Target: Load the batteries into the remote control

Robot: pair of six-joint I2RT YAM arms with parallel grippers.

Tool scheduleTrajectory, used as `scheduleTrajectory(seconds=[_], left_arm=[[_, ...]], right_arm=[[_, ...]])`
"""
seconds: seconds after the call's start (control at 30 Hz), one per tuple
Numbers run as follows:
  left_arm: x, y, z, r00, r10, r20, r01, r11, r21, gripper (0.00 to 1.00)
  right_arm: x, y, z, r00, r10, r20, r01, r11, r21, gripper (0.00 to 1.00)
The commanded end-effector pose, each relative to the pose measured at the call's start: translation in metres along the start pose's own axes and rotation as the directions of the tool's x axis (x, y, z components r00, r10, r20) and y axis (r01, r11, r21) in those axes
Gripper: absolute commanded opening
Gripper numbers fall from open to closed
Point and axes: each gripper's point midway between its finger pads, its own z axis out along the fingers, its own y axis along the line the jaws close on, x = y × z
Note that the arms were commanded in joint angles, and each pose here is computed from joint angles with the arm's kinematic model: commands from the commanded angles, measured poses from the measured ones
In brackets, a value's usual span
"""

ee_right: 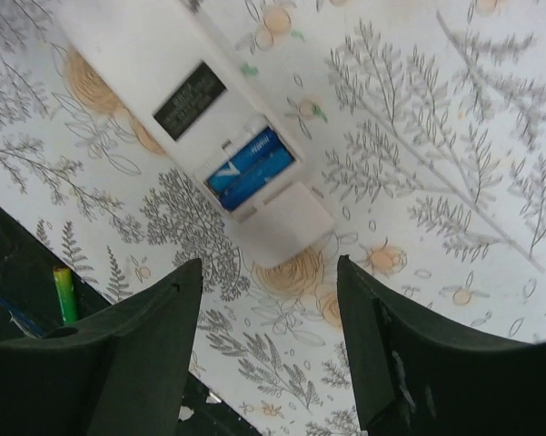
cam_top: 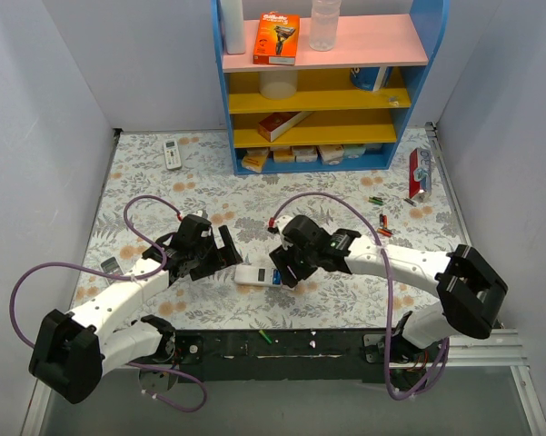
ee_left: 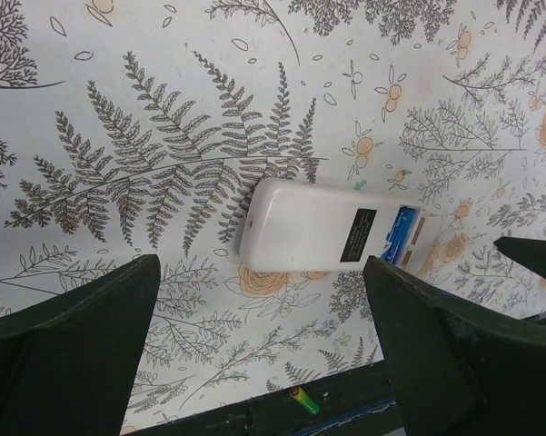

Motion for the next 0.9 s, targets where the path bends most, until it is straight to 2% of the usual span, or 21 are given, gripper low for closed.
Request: scheduleTrajectory(seconds=[0.0,0.07,0.13,0.17,0.23,0.33,0.4,0.43,0.63,0.87], left_arm=[[0.002,-0.002,-0.001,1.0,0.014,-0.016,-0.014,1.0,0.006,0.96],[0.004,-0.001,-0.001,1.0,0.016,-0.023,-0.016,1.0,0.005,0.96],[0.004,-0.001,-0.002,1.0,0.019,-0.025,-0.018,1.0,0.003,0.96],[0.004,-0.001,-0.002,1.0,0.019,-0.025,-0.018,1.0,0.003,0.96],[0.004,0.0,-0.004,1.0,0.017,-0.024,-0.017,1.0,0.001,0.96],[0.003,-0.001,-0.008,1.0,0.017,-0.019,-0.017,1.0,0.003,0.96],[0.004,0.001,-0.009,1.0,0.013,-0.02,-0.013,1.0,-0.002,0.96],[0.004,0.0,-0.011,1.0,0.01,-0.018,-0.01,1.0,0.002,0.96],[0.003,0.001,-0.018,1.0,0.001,-0.005,-0.001,1.0,-0.005,0.96],[0.002,0.002,-0.02,1.0,-0.009,0.002,0.009,1.0,-0.011,0.96]], right_arm=[[0.014,0.006,-0.005,0.997,0.071,0.021,-0.07,0.996,-0.049,0.68],[0.019,0.002,-0.004,0.998,-0.008,0.064,0.012,0.998,-0.054,0.69],[0.02,-0.007,-0.004,0.982,-0.154,0.105,0.159,0.987,-0.038,0.7],[0.014,-0.009,-0.007,0.968,-0.199,0.153,0.205,0.978,-0.025,0.7],[0.023,-0.02,-0.003,0.935,-0.315,0.164,0.318,0.948,0.003,0.71],[0.023,-0.024,-0.002,0.895,-0.396,0.206,0.408,0.913,-0.017,0.73],[0.022,-0.019,0.001,0.88,-0.414,0.232,0.438,0.897,-0.061,0.74],[0.023,-0.02,0.002,0.879,-0.42,0.226,0.445,0.893,-0.069,0.78],[0.032,-0.017,0.01,0.857,-0.474,0.201,0.506,0.848,-0.158,0.8],[0.038,-0.02,0.02,0.85,-0.501,0.164,0.525,0.834,-0.173,0.81]])
